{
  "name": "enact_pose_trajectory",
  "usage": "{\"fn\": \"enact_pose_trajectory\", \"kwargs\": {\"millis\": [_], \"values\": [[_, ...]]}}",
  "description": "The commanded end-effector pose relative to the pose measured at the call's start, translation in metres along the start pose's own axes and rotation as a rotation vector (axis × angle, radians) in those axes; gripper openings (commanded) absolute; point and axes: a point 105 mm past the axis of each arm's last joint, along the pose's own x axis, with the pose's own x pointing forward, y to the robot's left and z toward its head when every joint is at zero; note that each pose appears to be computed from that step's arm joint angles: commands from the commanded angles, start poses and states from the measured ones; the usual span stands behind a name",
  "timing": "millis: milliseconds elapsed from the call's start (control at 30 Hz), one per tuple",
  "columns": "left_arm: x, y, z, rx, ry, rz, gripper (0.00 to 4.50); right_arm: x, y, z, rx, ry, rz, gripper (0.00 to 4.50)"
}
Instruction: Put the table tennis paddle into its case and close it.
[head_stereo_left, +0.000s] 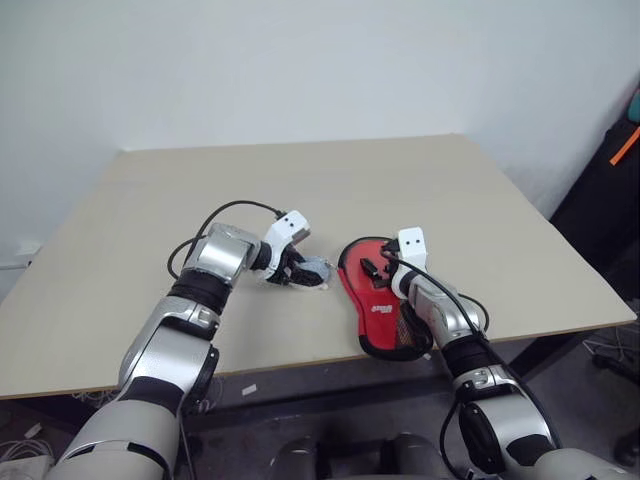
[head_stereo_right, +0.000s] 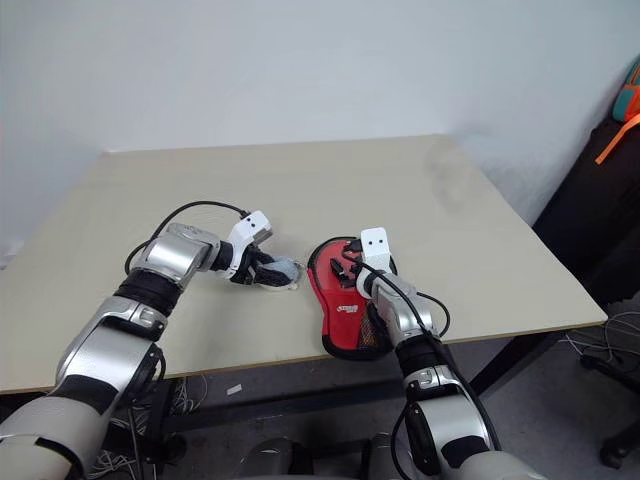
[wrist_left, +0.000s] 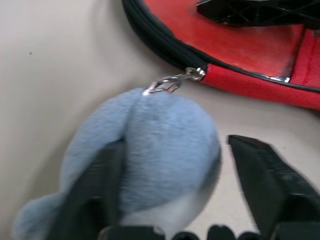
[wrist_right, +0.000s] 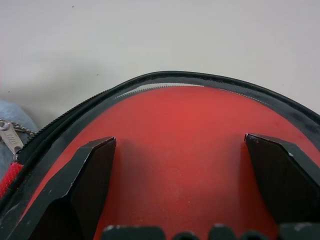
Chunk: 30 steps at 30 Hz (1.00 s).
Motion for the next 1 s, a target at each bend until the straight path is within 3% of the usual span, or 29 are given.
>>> {"fn": "enact_pose_trajectory", "kwargs": {"millis": [33, 133, 233, 433, 767, 1000], "values": [[0.01, -0.002, -0.026, -0.075, 0.081, -0.024, 1.62, -0.001, 0.001, -0.001, -0.003, 0.012, 0.003, 4.5], [0.007, 0.0, -0.025, -0.067, 0.081, -0.024, 0.63, 0.0, 0.0, -0.01, -0.017, 0.066, -0.008, 4.5], [0.003, 0.002, -0.023, -0.055, 0.076, -0.017, 0.01, 0.001, -0.003, -0.017, -0.027, 0.103, -0.025, 4.5], [-0.003, 0.014, -0.003, 0.011, 0.059, 0.046, 0.01, 0.002, -0.013, -0.033, -0.035, 0.195, -0.073, 4.5], [-0.007, 0.025, 0.063, 0.241, -0.001, 0.215, 0.01, 0.001, -0.014, -0.042, -0.016, 0.24, -0.086, 4.5], [-0.006, 0.025, 0.084, 0.356, 0.019, 0.288, 0.01, 0.001, -0.016, -0.043, -0.006, 0.242, -0.093, 4.5]]}}
